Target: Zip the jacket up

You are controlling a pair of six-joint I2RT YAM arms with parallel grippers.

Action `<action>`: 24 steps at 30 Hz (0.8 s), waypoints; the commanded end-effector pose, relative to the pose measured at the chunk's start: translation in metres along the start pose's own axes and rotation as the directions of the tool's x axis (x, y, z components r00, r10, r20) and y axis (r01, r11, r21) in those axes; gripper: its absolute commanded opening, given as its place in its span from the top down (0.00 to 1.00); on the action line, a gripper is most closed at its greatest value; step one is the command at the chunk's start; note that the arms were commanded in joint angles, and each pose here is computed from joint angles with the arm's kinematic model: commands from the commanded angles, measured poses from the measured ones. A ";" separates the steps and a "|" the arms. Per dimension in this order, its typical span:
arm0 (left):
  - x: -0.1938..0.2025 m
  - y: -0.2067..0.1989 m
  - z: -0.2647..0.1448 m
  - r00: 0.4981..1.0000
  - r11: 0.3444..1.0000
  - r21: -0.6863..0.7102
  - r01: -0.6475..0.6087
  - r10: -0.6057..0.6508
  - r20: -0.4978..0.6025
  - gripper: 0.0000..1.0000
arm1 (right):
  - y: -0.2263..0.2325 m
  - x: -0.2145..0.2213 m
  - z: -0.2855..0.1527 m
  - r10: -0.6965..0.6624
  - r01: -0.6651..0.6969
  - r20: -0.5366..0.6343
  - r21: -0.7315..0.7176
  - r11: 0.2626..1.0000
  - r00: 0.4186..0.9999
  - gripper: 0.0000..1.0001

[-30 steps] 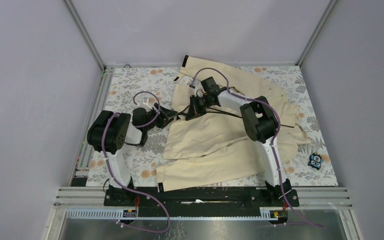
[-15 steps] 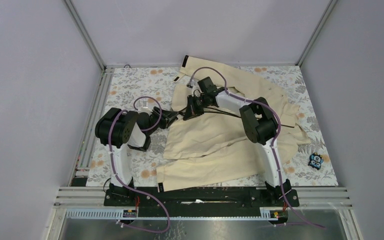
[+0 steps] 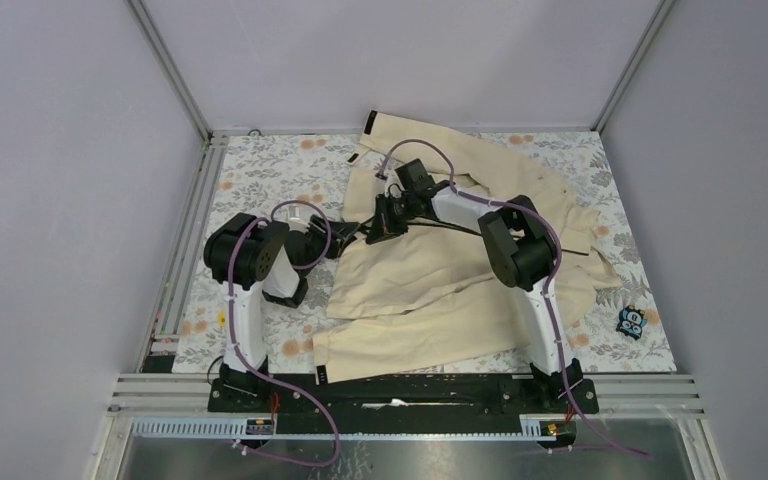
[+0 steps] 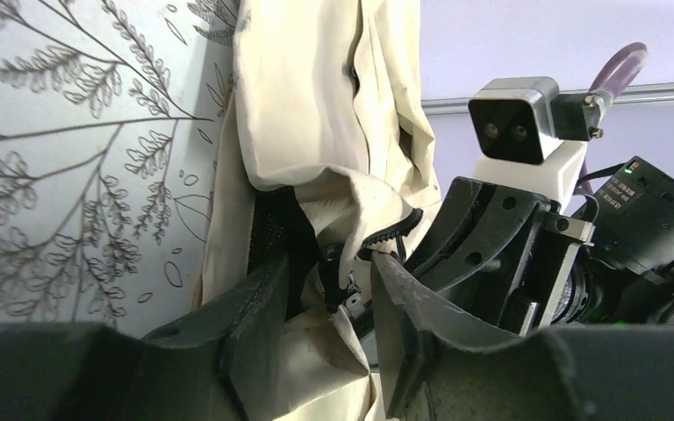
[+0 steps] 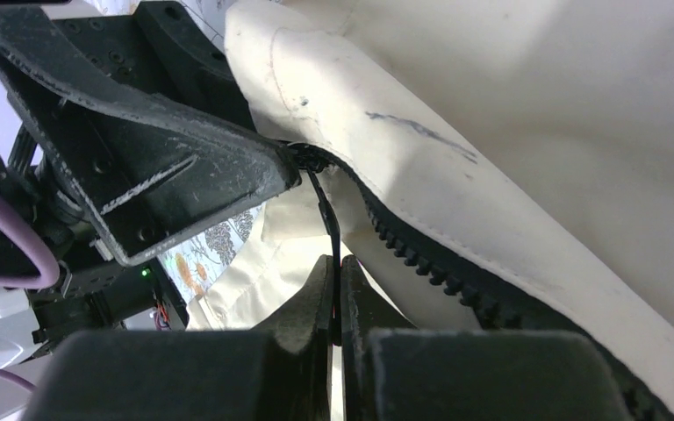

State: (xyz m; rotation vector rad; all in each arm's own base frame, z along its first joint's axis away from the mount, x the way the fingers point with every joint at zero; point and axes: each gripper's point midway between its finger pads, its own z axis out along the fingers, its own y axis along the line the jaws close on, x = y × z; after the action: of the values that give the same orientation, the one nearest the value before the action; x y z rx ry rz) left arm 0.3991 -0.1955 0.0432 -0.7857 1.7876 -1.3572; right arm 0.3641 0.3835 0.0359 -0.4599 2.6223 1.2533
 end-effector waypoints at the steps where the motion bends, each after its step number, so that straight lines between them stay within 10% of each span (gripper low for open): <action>1: -0.017 -0.040 0.003 0.990 0.986 0.143 -0.087 0.069 0.122 0.60 | 0.034 -0.016 -0.015 -0.037 0.040 0.079 -0.032 0.999 0.996 1.00; 7: -0.027 -0.048 0.006 0.981 0.983 0.152 -0.104 0.077 0.178 0.52 | 0.033 -0.011 -0.011 -0.030 0.033 0.074 -0.036 0.999 0.997 1.00; 15: -0.029 -0.051 0.005 0.975 0.982 0.151 -0.114 0.082 0.204 0.76 | 0.034 -0.012 -0.012 -0.025 0.027 0.083 -0.028 0.999 0.996 1.00; 24: -0.019 -0.059 -0.012 0.983 0.974 0.176 -0.142 0.118 0.139 0.50 | 0.042 -0.020 -0.019 -0.027 0.028 0.097 -0.012 1.000 0.995 1.00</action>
State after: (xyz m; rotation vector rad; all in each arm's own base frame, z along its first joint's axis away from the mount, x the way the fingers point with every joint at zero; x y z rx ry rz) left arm 0.4045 -0.1871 0.0499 -0.7831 1.7179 -1.2390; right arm 0.3612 0.3851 0.0336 -0.3914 2.6294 1.2356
